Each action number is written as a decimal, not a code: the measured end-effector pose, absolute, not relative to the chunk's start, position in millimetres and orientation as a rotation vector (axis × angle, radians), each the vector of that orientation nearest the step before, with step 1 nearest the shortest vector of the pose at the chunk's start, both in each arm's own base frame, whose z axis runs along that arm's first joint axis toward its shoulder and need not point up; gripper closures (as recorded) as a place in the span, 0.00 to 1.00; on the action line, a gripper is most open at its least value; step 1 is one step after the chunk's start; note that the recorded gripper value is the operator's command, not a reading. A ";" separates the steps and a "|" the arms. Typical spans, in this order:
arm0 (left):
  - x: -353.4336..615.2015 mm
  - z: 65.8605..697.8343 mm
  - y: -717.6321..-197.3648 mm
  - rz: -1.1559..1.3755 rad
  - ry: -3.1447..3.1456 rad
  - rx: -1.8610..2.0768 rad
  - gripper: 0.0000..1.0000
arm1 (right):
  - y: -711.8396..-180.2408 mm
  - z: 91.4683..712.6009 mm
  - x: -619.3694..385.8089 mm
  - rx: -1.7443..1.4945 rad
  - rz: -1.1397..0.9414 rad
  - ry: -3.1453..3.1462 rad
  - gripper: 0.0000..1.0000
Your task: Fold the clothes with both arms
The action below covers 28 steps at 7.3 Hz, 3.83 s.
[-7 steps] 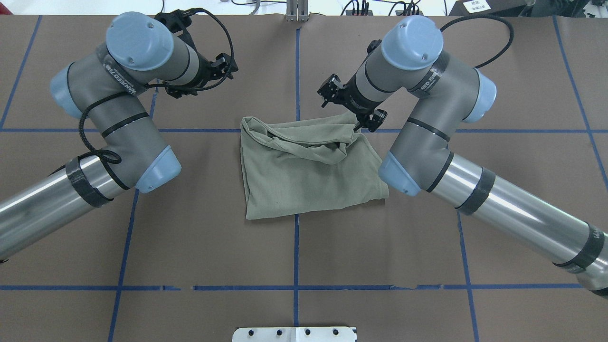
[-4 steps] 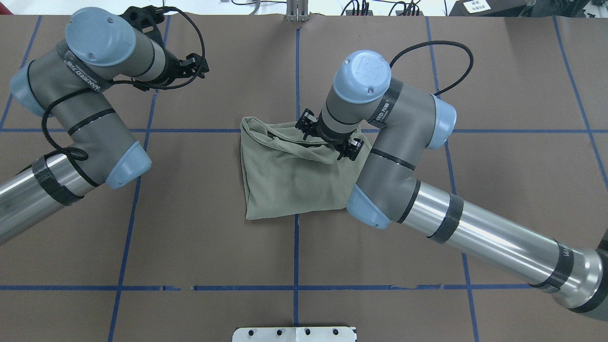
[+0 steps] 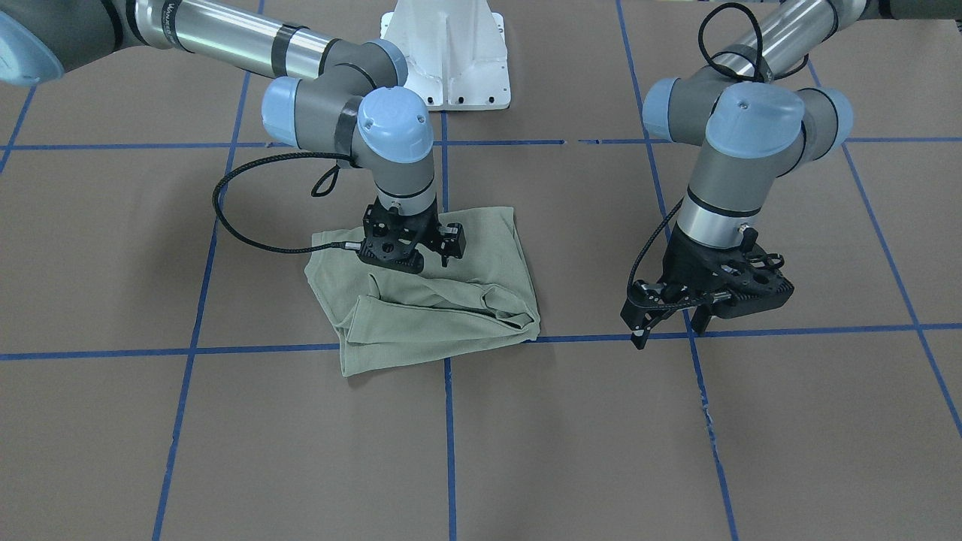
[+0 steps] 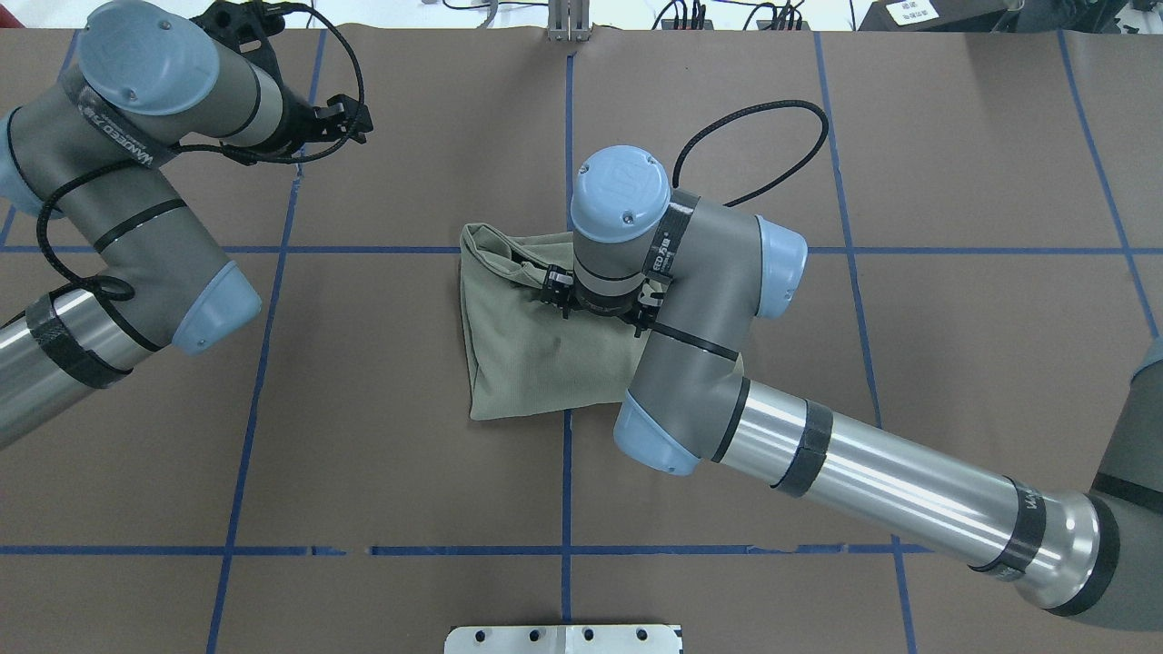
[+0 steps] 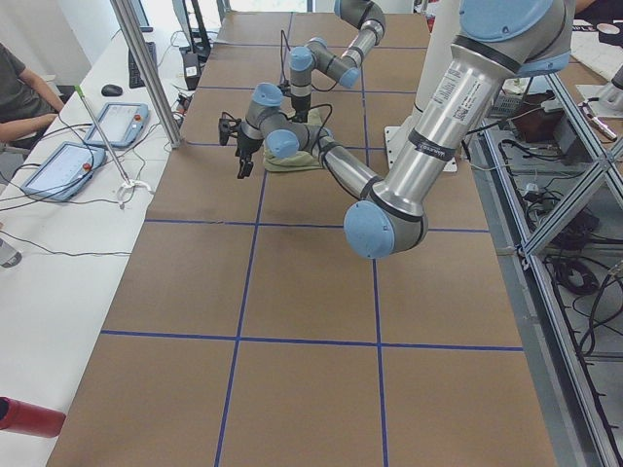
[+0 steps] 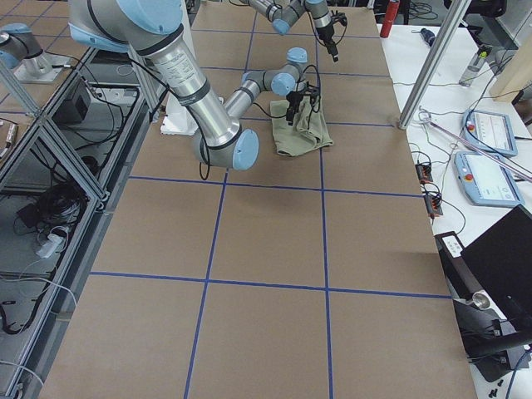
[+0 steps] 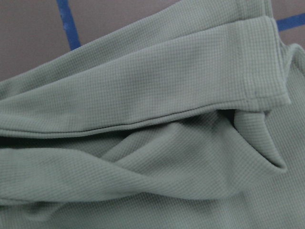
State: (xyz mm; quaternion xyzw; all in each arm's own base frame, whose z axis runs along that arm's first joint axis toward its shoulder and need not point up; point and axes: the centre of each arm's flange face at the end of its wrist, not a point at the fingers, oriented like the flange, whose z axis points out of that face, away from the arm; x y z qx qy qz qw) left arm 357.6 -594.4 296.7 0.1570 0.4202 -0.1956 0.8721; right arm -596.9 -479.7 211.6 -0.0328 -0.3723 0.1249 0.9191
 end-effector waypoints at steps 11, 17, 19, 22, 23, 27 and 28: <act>344.2 280.8 -579.6 -0.414 0.926 0.314 0.01 | -636.5 235.2 -575.2 0.053 0.220 -0.711 0.01; 343.9 279.8 -579.6 -0.411 0.927 0.315 0.01 | -621.1 240.3 -570.3 0.005 0.226 -0.687 1.00; 344.2 279.9 -579.8 -0.412 0.928 0.313 0.01 | -612.2 241.2 -559.5 0.012 0.228 -0.691 1.00; 345.4 278.0 -579.0 -0.410 0.935 0.305 0.01 | -610.9 253.1 -541.0 0.020 0.242 -0.694 1.00; 345.8 276.4 -578.0 -0.407 0.940 0.300 0.01 | -621.6 255.0 -528.7 0.026 0.261 -0.692 1.00; 345.2 272.6 -576.9 -0.405 0.949 0.302 0.01 | -639.8 257.0 -510.3 0.052 0.277 -0.686 0.00; 344.9 272.1 -577.1 -0.406 0.949 0.303 0.01 | -641.6 256.6 -508.3 0.055 0.278 -0.687 0.00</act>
